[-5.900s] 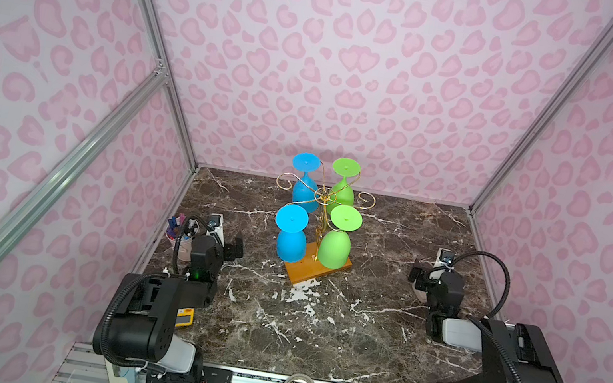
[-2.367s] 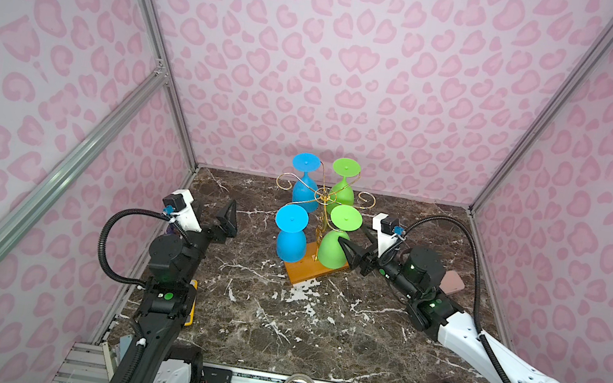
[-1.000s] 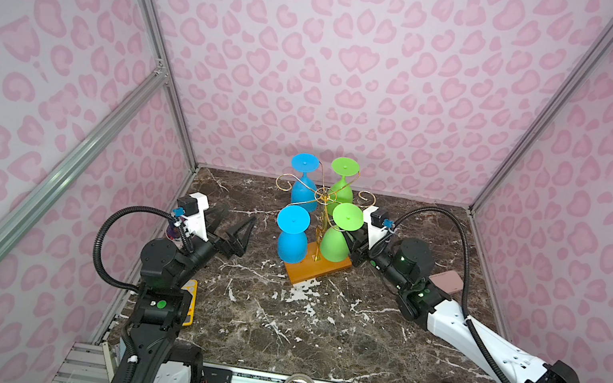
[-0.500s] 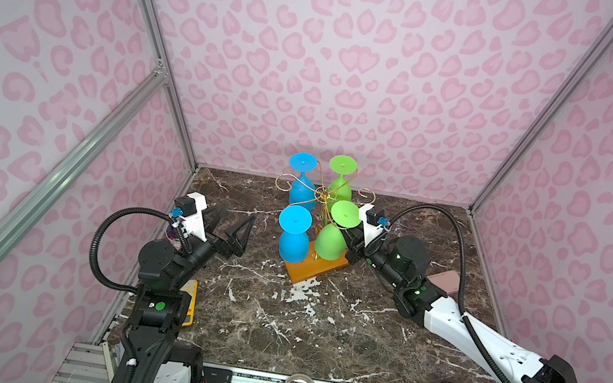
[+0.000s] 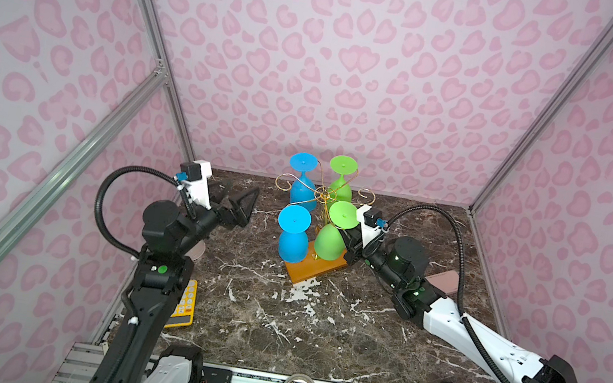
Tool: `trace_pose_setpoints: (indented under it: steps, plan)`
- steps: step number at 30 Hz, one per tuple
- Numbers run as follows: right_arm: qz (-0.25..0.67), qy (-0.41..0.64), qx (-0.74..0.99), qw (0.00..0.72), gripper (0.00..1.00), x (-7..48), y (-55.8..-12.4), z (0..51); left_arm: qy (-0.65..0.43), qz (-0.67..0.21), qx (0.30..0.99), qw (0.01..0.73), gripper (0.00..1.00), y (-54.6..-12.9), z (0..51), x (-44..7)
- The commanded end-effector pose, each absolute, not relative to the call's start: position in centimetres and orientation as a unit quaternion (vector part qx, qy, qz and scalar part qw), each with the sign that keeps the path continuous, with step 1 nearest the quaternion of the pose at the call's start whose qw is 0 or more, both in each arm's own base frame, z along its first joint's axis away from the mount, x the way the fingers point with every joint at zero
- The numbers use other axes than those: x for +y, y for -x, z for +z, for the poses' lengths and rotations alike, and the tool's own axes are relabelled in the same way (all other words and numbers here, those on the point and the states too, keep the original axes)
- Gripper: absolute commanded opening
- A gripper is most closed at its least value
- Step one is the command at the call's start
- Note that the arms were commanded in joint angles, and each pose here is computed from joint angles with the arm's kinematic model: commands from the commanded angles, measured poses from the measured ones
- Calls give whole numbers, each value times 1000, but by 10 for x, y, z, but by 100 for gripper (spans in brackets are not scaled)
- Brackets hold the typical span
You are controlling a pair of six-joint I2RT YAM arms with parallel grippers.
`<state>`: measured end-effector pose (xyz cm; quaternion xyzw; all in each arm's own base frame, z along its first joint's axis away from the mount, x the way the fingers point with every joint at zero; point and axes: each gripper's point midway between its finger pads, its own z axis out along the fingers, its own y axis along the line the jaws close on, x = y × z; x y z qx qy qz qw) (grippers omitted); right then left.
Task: Take the wine glass off the wine glass rack
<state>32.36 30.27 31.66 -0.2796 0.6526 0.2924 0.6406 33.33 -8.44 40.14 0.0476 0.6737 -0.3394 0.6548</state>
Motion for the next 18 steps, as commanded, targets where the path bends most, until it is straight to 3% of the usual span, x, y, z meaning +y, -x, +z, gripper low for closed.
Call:
trace_pose_setpoints:
  steps: [1,10,18]
  plan:
    - [286,284,653,640,0,303,-322,315,-58,-405,707,577,93,-346,391,-104]
    - [275,292,654,641,0,301,-317,315,-73,-481,736,472,86,-361,372,-126]
    - [273,294,657,639,0,303,-319,309,-75,-522,735,426,69,-372,364,-135]
